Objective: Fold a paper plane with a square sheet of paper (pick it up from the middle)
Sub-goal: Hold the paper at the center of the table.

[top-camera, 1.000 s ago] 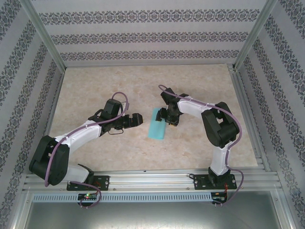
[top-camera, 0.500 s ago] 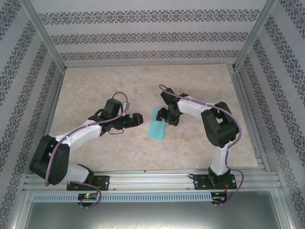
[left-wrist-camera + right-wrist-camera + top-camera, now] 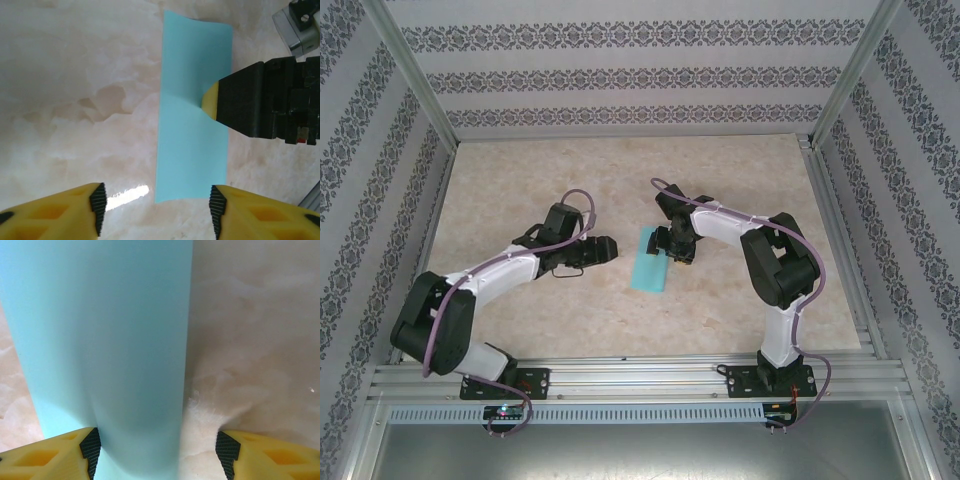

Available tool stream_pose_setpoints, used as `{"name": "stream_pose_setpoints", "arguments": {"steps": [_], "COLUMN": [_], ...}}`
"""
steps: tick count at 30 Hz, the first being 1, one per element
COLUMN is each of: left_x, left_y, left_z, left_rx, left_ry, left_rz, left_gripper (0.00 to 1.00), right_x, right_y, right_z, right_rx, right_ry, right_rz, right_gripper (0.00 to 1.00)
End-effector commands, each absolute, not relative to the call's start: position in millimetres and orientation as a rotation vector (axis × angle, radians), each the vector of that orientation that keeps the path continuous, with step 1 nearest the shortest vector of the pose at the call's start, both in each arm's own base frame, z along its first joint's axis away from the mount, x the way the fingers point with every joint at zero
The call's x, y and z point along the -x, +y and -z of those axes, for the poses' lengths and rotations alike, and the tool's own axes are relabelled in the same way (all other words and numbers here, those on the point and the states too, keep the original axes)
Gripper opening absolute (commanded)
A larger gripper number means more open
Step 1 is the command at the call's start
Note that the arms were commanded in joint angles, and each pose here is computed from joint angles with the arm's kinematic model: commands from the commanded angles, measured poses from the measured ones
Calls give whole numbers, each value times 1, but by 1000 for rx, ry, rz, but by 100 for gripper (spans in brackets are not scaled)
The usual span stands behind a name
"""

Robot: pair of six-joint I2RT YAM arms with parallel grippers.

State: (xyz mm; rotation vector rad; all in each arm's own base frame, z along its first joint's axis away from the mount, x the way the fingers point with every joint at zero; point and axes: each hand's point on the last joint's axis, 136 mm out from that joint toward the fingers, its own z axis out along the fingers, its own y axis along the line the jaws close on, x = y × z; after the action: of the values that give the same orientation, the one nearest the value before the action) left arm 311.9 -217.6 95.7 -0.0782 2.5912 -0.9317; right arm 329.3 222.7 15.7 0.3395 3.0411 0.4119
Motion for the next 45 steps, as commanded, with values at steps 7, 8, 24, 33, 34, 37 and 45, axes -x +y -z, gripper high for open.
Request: {"name": "stream_pose_setpoints", "arguments": {"steps": [7,8,24,33,34,37,45], "left_x": [-324,-325,-340,-340,-340,-339,-340], "left_y": [-255,-259,-252,-237,-237,-236,-244], "left_z": [-90,-89,-63,-73,-72,-70,-74], "left_rx": [38,36,205,255,256,259,227], "left_ry": [2651,2656,2731,2674,2677,2682,2675], "left_rz": [986,993,787,736,733,722,776], "left_gripper": [28,23,0,0,0,0,0], "right_x": [-305,-305,-307,-304,-304,-302,-305], "right_y": [200,199,200,195,195,194,197], "right_z": [34,35,40,43,43,44,41], "right_rx": [-357,-366,-349,-337,-331,-336,-341], "right_ry": [3156,3156,3174,3185,3187,3187,3179], "right_rz": [-191,-189,-164,-123,-126,-135,-156], "right_gripper": [67,67,69,69,69,67,68]}}
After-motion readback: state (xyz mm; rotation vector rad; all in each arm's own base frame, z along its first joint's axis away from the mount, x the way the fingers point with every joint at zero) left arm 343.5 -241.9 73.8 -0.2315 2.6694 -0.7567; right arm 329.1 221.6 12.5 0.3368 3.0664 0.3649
